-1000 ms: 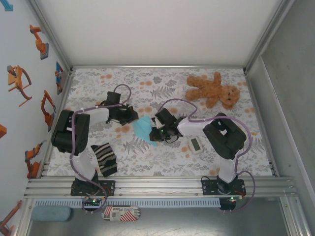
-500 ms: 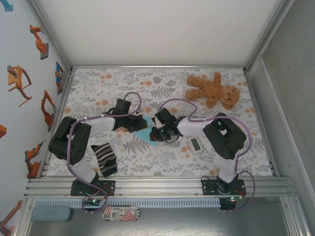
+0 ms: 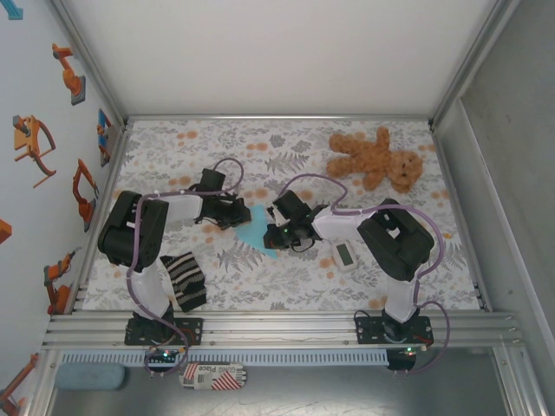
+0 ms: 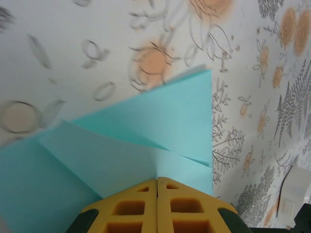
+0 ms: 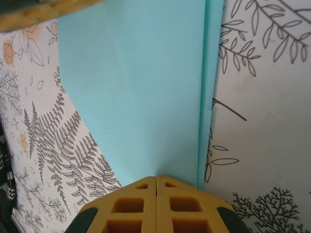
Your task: Fold a paper plane with a square sheet of paper (pick it up from the middle)
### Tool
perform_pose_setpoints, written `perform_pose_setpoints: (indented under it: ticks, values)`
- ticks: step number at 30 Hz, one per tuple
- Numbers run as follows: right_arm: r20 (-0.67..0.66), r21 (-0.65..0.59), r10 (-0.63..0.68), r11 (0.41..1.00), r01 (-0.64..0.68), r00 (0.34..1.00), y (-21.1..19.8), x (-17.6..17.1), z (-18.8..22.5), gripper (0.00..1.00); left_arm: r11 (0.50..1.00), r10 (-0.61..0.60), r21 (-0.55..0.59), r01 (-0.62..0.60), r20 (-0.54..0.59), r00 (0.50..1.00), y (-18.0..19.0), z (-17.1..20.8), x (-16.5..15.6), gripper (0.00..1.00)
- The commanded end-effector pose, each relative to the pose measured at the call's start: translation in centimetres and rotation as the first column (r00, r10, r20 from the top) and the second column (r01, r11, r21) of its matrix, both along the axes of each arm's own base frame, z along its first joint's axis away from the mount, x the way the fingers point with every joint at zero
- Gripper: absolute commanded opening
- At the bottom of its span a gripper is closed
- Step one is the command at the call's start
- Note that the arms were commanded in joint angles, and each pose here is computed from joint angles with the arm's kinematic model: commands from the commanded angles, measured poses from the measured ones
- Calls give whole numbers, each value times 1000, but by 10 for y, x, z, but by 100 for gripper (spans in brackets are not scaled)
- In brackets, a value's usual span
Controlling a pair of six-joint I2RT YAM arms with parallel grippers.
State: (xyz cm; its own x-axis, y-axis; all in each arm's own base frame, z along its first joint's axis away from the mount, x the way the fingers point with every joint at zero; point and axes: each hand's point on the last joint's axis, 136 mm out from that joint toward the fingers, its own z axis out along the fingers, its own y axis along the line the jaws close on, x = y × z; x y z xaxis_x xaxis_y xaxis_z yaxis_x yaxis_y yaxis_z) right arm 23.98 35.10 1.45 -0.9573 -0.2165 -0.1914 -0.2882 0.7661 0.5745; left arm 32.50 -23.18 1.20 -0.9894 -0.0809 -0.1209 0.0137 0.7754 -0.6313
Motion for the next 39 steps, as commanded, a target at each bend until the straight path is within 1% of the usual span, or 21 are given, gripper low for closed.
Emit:
perform_pose_setpoints:
  ticks: [1,7,13,16,21,24,26,28,30,32,34,36,39]
  values:
    - [-155,-280,-36,960,-9,987,-64,-41,-58,0,996,56,65,-54,-18,998,31,-16,19,6]
    - [-143,-258,-56,966,17,988,-58,-36,-54,0,992,84,98,-83,-10,996,43,-21,43,6]
    - [-135,-228,-80,973,47,988,-52,-32,-52,0,984,112,137,-110,-1,994,60,-17,53,7]
    - [-141,-215,-85,975,54,986,-50,-32,-53,0,980,166,112,-166,8,986,69,-12,63,7]
    - [-134,-189,-85,980,59,987,-46,-30,-47,0,976,200,79,-203,49,979,71,11,81,8]
    - [-100,-98,-79,993,69,992,-28,-19,-26,0,972,229,40,-233,88,970,69,38,84,10]
    - [-54,10,-91,996,91,994,-9,-6,3,0,964,264,3,-266,118,957,69,58,81,12]
    - [11,113,-124,986,122,992,5,10,37,0,956,292,-22,-292,131,947,70,72,72,16]
    - [80,179,-172,971,156,982,10,26,65,1,947,322,-26,-321,141,936,74,80,61,22]
    - [141,217,-237,955,203,961,5,42,84,6,939,344,-38,-342,138,929,77,84,46,24]
    - [175,222,-287,944,246,942,-5,55,89,12,933,359,-52,-355,127,925,77,86,33,30]
    - [182,219,-320,935,279,930,-14,65,86,17,930,365,-81,-358,111,924,72,89,22,34]
    - [165,234,-308,935,266,937,-13,73,81,21,928,364,-107,-356,76,928,59,87,6,38]
